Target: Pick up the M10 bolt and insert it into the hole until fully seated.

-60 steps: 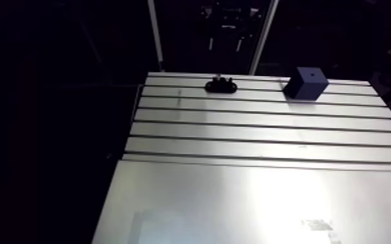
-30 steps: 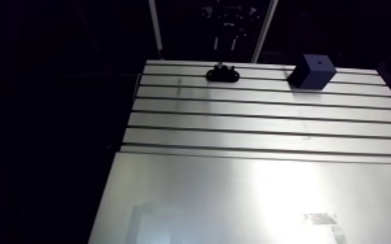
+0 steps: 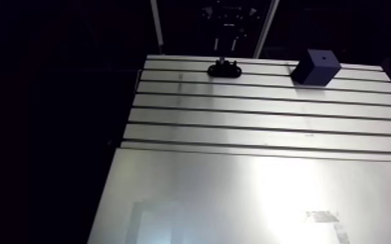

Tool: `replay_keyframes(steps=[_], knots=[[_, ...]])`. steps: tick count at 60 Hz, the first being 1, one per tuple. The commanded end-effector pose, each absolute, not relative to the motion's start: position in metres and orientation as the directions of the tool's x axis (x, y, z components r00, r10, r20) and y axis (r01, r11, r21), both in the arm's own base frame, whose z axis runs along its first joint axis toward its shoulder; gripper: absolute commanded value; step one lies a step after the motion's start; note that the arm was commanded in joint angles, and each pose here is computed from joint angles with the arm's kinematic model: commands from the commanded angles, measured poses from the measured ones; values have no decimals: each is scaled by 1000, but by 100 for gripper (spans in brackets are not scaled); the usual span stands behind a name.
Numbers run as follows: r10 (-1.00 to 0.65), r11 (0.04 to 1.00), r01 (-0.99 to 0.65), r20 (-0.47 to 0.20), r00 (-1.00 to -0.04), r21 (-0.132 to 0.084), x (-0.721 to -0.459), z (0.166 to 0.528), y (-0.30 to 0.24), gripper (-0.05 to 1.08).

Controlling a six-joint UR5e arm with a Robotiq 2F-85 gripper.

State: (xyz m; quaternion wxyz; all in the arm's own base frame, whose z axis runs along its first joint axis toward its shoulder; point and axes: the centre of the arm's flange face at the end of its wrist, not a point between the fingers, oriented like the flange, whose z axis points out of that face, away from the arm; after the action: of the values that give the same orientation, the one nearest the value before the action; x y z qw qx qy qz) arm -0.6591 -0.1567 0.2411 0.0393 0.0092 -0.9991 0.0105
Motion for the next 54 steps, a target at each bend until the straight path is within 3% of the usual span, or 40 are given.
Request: replay_keyframes(steps=[1,54], knots=[[-18,1000,-19,65,-998,-19,-659,233,-157,49],[-23,1000,-24,55,-998,-15,-661,212,-159,49]])
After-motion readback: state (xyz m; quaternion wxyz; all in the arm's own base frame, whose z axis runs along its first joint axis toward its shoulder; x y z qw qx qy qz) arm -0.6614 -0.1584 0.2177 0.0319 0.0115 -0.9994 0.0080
